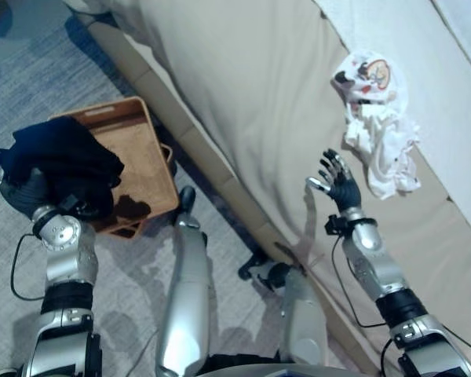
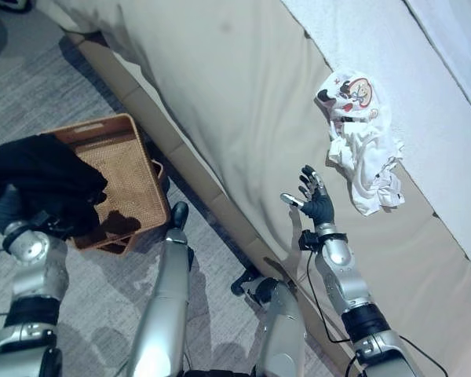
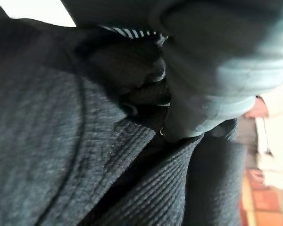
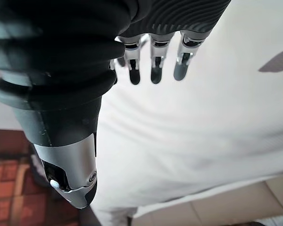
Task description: Pick up clothes into the bucket
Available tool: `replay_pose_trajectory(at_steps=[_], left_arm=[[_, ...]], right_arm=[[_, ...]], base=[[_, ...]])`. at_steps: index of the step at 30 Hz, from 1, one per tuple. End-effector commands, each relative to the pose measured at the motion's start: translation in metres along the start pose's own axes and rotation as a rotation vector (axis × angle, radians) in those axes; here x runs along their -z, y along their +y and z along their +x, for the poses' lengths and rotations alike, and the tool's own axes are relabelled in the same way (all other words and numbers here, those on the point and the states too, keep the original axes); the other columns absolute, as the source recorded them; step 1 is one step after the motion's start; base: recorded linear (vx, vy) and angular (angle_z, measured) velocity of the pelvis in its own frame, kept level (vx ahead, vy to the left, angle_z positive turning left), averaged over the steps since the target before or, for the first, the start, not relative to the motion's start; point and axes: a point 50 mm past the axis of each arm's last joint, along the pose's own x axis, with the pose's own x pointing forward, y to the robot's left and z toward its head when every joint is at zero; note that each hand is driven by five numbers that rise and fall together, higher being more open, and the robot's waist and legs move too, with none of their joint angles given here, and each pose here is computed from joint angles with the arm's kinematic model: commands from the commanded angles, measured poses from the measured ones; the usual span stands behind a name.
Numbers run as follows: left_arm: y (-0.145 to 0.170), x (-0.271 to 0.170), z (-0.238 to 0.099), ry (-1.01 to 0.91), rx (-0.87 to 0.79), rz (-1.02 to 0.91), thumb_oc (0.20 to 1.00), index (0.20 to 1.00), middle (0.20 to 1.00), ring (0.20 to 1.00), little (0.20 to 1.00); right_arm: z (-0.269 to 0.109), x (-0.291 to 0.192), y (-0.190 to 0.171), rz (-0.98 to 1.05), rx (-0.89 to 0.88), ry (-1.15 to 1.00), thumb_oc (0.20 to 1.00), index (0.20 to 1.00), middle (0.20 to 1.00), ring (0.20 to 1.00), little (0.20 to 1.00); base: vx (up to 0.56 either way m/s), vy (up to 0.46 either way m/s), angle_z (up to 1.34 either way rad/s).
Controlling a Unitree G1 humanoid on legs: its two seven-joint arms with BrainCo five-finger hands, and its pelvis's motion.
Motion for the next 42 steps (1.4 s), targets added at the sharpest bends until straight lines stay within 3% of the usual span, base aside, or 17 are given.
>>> replay_pose_trajectory(at_steps=[1,23,33,42], left_arm=[[0.008,-0.041,0.020,-0.185,-0.043,-0.041,0.200,0.200,0.200,0.200,0.200],[-0.003,-0.002,0.036,0.027,0.082,0.182,0.200,0.200,0.200,0.200,0.200],[-0.037,-0.004,0.021,-0.010,0.226,0.162,0.200,0.200,0.200,0.200,0.200],[-0.030,-0.014,0.042,-0.049,0.120,0.337,0.200,0.200,0.200,0.200,0.200]], right_arm=[[-0.003,-0.024,0.004,0.097,0.009,-0.154,1.000,1.000,1.000,1.000,1.000],[0.004,-0.035,0.017,0.122,-0.048,-0.200,1.000,1.000,1.000,1.000,1.000],[0.007,-0.035,0.017,0.115,-0.039,-0.198,1.000,1.000,1.000,1.000,1.000],[0.009,-0.040,0.020,0.099,-0.069,-0.217,1.000,1.000,1.000,1.000,1.000]], base=[[0.01,0.016,-0.06],[0.00,0.023,0.00],[0.00,0.005,-0.01],[0.00,0.000,-0.03]])
